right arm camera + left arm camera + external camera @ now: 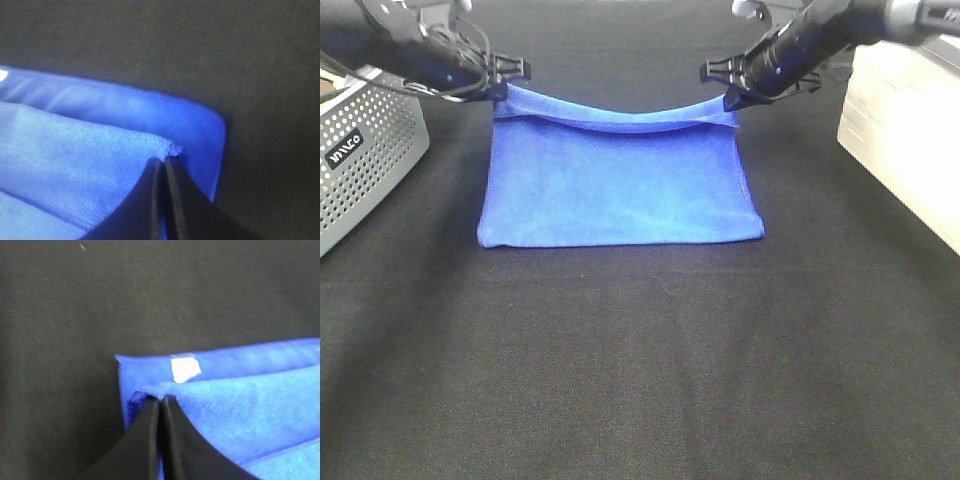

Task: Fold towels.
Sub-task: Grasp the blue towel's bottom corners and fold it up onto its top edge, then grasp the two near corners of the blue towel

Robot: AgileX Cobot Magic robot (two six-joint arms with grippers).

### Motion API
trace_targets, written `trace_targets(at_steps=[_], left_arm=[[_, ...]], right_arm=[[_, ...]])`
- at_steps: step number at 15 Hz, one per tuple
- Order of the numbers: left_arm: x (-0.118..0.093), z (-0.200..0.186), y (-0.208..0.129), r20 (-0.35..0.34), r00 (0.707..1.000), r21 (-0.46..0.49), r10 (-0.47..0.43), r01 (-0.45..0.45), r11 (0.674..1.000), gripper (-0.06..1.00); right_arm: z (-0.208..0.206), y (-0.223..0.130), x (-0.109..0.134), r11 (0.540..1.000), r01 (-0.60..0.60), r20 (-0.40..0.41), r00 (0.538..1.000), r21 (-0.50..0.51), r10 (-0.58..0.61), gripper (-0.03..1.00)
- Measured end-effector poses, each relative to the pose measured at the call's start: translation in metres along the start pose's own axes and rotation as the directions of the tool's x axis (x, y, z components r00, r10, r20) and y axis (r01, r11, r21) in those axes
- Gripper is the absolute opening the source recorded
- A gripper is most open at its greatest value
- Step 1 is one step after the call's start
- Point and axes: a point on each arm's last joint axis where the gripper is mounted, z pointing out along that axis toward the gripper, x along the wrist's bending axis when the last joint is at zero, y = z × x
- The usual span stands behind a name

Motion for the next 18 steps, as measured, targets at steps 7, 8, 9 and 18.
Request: trace_targets(at_steps=[7,8,9,18], left_arm=[[0.005,0.02,-0.011,-0.018,1.0,-0.009,0.005,-0.005,1.0,0.54],[0.003,0.018,-0.011,-0.003,1.0,0.017,0.006,-0.006,1.0,0.65],[0.001,0.015,-0.012,0.013,1.0,0.046,0.006,-0.007,0.999,0.68],[-0.022,-0.017,-0.034,0.183,0.978,0.49,-0.103,0.0,0.872,0.64]], right_arm=[[0.02,-0.013,-0.006,1.0,-0.002,0.017,1.0,0.005,0.002,0.57],[0.015,-0.014,-0.005,0.999,0.015,0.012,1.0,0.042,-0.015,0.71],[0.009,-0.012,-0.003,0.997,0.031,0.008,0.999,0.074,-0.032,0.74],[-0.037,-0.032,0.014,0.855,0.065,-0.112,0.994,0.514,-0.008,0.77]])
